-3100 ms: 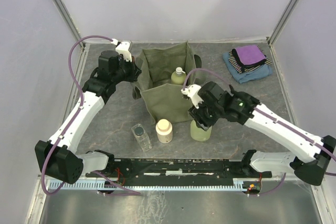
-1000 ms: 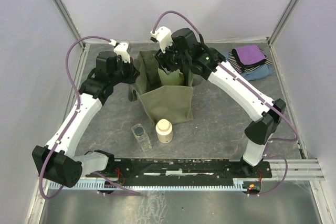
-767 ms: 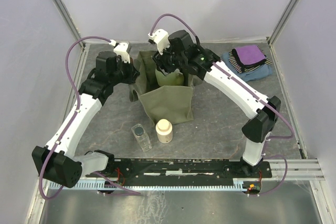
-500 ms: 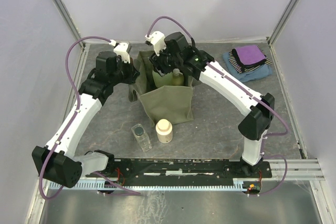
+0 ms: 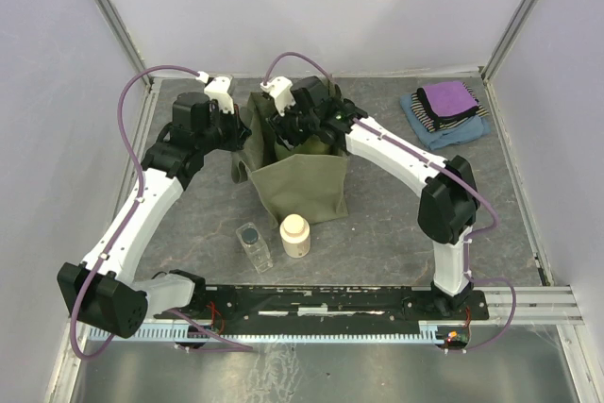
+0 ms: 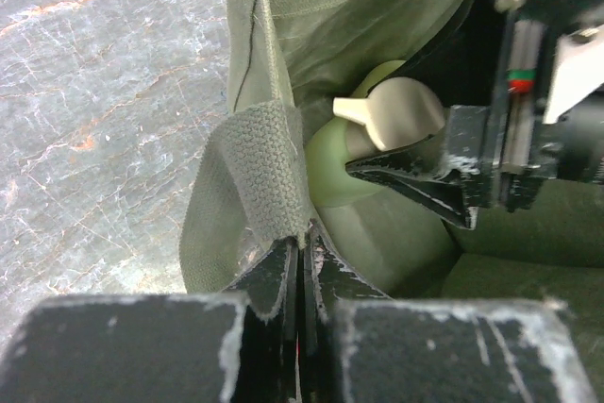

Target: Place the personal care products into the canvas bag

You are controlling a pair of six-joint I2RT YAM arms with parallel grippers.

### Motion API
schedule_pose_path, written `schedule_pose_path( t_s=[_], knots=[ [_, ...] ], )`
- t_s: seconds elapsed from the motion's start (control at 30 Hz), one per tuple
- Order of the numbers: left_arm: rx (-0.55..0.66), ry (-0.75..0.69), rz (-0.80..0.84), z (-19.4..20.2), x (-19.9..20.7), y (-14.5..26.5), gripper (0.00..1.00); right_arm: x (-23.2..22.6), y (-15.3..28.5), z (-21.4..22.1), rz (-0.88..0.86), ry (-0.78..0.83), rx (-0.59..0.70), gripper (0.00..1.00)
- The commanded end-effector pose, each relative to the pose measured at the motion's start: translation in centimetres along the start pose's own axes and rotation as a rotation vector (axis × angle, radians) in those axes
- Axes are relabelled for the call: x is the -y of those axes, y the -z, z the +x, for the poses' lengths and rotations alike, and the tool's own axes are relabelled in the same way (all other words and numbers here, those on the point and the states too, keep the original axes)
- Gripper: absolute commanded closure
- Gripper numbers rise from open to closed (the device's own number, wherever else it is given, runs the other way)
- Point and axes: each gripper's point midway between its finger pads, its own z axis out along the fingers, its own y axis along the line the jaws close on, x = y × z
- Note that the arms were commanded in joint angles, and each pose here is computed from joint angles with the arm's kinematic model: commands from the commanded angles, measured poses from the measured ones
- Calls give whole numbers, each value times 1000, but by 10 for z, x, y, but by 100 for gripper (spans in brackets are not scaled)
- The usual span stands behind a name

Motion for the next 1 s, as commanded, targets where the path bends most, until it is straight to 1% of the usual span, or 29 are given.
schedule_pose_path(
  t_s=[0.0, 0.1, 0.17, 0.4, 0.43, 0.47, 0.5, 0.53, 0.67, 0.73, 0.83, 0.97],
  knots=[
    [46, -29, 20, -15, 6, 8, 97, 17, 27, -74, 52, 24, 301, 100],
    [49, -29, 16, -16, 5, 9, 97, 20, 23, -71, 59, 19, 342, 100],
    [49, -29, 15, -17, 5, 8, 97, 19, 20, -64, 60, 16, 339, 100],
    [48, -29, 11, -18, 4, 6, 97, 21, 14, -39, 60, 13, 255, 100],
    [48, -29, 11, -18, 4, 6, 97, 21, 14, -36, 60, 13, 237, 98],
    [46, -28, 11, -18, 4, 5, 97, 21, 12, -32, 57, 12, 218, 93],
    [45, -29, 11, -18, 4, 5, 97, 20, 12, -29, 55, 11, 204, 82],
    [43, -28, 10, -18, 4, 4, 97, 20, 12, -28, 54, 8, 199, 73],
    [38, -27, 12, -18, 4, 1, 97, 21, 19, -35, 57, -3, 215, 40],
    [35, -29, 14, -18, 4, 0, 97, 21, 24, -42, 60, -5, 228, 27],
    [35, -28, 14, -18, 4, -1, 97, 24, 34, -53, 74, -6, 241, 17],
    [36, -28, 17, -19, 4, -2, 97, 26, 51, -69, 86, -5, 259, 7]
  ],
)
